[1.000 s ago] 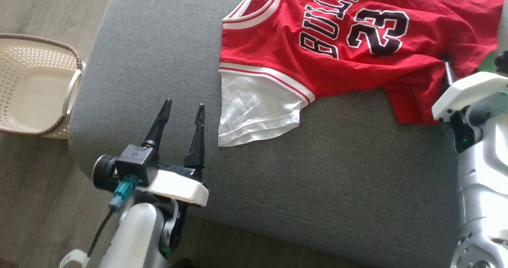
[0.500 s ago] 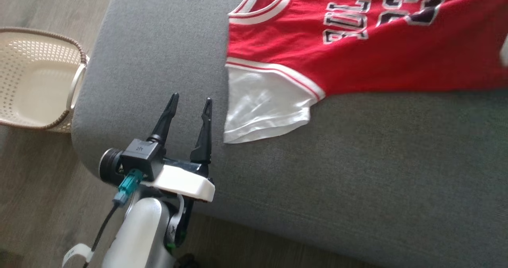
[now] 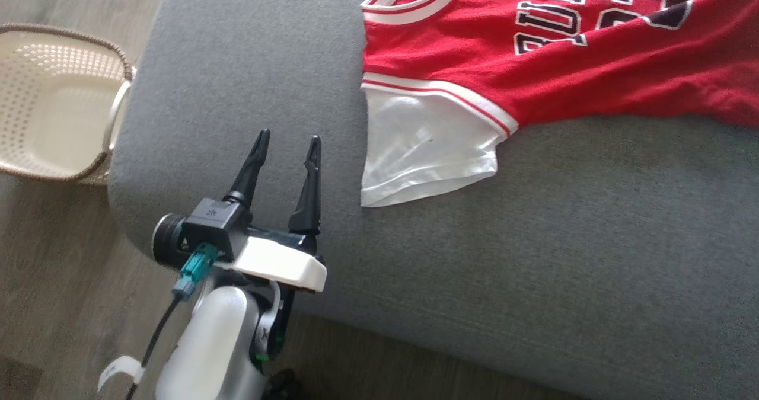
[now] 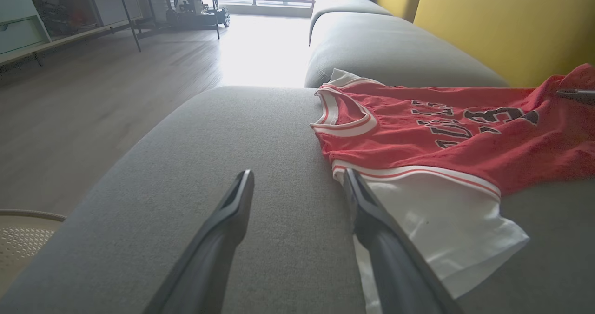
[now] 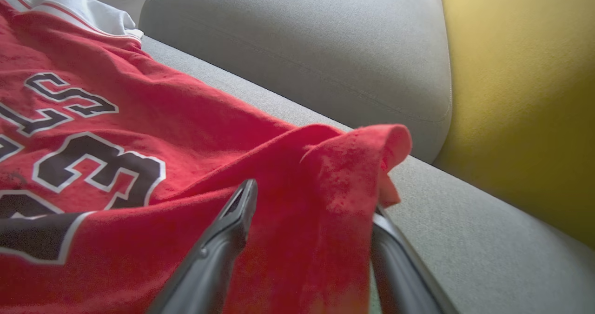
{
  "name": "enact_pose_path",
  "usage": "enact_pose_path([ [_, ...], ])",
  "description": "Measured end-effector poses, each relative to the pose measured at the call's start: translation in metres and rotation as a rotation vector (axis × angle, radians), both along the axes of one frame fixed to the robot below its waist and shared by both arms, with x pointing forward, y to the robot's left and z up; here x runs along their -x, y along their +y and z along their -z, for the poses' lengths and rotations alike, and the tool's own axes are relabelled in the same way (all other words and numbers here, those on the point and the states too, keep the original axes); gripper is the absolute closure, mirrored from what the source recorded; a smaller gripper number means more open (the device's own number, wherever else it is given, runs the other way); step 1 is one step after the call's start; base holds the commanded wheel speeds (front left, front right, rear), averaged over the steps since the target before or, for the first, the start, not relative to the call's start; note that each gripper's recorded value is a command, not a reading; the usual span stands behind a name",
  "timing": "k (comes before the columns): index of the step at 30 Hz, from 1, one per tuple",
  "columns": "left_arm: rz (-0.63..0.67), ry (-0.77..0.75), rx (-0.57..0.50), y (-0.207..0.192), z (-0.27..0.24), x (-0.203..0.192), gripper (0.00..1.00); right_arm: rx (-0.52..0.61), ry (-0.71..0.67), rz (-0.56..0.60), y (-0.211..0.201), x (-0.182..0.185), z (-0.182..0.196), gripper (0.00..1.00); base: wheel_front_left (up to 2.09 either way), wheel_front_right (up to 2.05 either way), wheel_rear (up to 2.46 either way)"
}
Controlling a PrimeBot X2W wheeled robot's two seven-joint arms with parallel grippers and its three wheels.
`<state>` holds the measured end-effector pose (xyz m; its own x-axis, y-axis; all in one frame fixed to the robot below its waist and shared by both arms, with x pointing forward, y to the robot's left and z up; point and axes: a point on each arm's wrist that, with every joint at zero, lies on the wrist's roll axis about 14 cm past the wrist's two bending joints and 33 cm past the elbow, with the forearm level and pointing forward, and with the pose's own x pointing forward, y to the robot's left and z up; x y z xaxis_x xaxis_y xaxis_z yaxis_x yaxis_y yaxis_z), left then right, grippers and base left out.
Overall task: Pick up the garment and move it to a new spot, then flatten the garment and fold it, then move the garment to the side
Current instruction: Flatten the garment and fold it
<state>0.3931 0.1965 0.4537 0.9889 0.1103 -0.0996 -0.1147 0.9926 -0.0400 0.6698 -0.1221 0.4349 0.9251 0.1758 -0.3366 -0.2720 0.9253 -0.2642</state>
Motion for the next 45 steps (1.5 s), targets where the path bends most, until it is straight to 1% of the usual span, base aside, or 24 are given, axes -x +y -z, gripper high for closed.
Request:
enact_pose_path([
  [2, 0.007, -0.013, 0.002, -0.002, -0.003, -0.003, 0.00, -0.006, -0.009, 0.001, -0.002, 0.004, -0.003, 0.00, 0.00, 0.00, 0.00],
  [4, 0.008, -0.034, 0.001, -0.001, -0.009, -0.007, 0.00, 0.041, -0.065, -0.034, -0.004, 0.011, -0.014, 0.00, 0.00, 0.00, 0.00],
  [5, 0.008, -0.034, 0.001, -0.001, -0.009, -0.007, 0.00, 0.041, -0.065, -0.034, -0.004, 0.011, -0.014, 0.00, 0.00, 0.00, 0.00],
  [8, 0.026, -0.055, 0.000, -0.006, -0.015, -0.011, 0.00, 0.018, -0.101, -0.050, 0.000, 0.027, -0.020, 0.00, 0.00, 0.00, 0.00],
  [11, 0.047, -0.080, 0.006, -0.012, -0.022, -0.014, 0.00, -0.026, -0.124, -0.038, -0.003, 0.048, -0.022, 0.00, 0.00, 0.00, 0.00],
  [15, 0.055, -0.108, 0.025, -0.015, -0.031, -0.012, 0.00, -0.071, -0.166, -0.002, -0.015, 0.076, -0.031, 0.00, 0.00, 0.00, 0.00],
  [20, 0.040, -0.083, 0.049, -0.014, -0.023, 0.007, 0.00, -0.160, -0.154, 0.050, -0.018, 0.134, -0.020, 0.00, 0.00, 0.00, 0.00],
  [25, 0.066, -0.091, 0.065, -0.023, -0.025, 0.011, 0.00, -0.207, -0.161, 0.154, -0.050, 0.186, -0.014, 0.00, 0.00, 0.00, 0.00],
  [29, 0.092, -0.105, 0.073, -0.030, -0.029, 0.009, 0.00, -0.247, -0.191, 0.226, -0.073, 0.214, -0.019, 0.00, 0.00, 0.00, 0.00],
  [31, 0.102, -0.086, 0.075, -0.034, -0.023, 0.011, 0.00, -0.277, -0.186, 0.249, -0.078, 0.225, -0.018, 0.00, 0.00, 0.00, 0.00],
  [34, 0.121, -0.067, 0.080, -0.039, -0.017, 0.012, 0.00, -0.311, -0.172, 0.259, -0.078, 0.237, -0.015, 0.00, 0.00, 0.00, 0.00],
  [37, 0.126, -0.033, 0.080, -0.041, -0.006, 0.013, 0.00, -0.326, -0.177, 0.255, -0.076, 0.238, -0.018, 0.00, 0.00, 0.00, 0.00],
  [40, 0.123, 0.036, 0.094, -0.042, 0.015, 0.018, 0.00, -0.334, -0.196, 0.249, -0.075, 0.235, -0.025, 0.00, 0.00, 0.00, 0.00],
  [43, 0.142, 0.105, 0.136, -0.049, 0.036, 0.024, 0.00, -0.338, -0.202, 0.247, -0.074, 0.233, -0.027, 0.00, 0.00, 0.00, 0.00],
  [45, 0.167, 0.150, 0.140, -0.056, 0.049, 0.028, 0.00, -0.342, -0.207, 0.248, -0.075, 0.231, -0.029, 0.00, 0.00, 0.00, 0.00],
])
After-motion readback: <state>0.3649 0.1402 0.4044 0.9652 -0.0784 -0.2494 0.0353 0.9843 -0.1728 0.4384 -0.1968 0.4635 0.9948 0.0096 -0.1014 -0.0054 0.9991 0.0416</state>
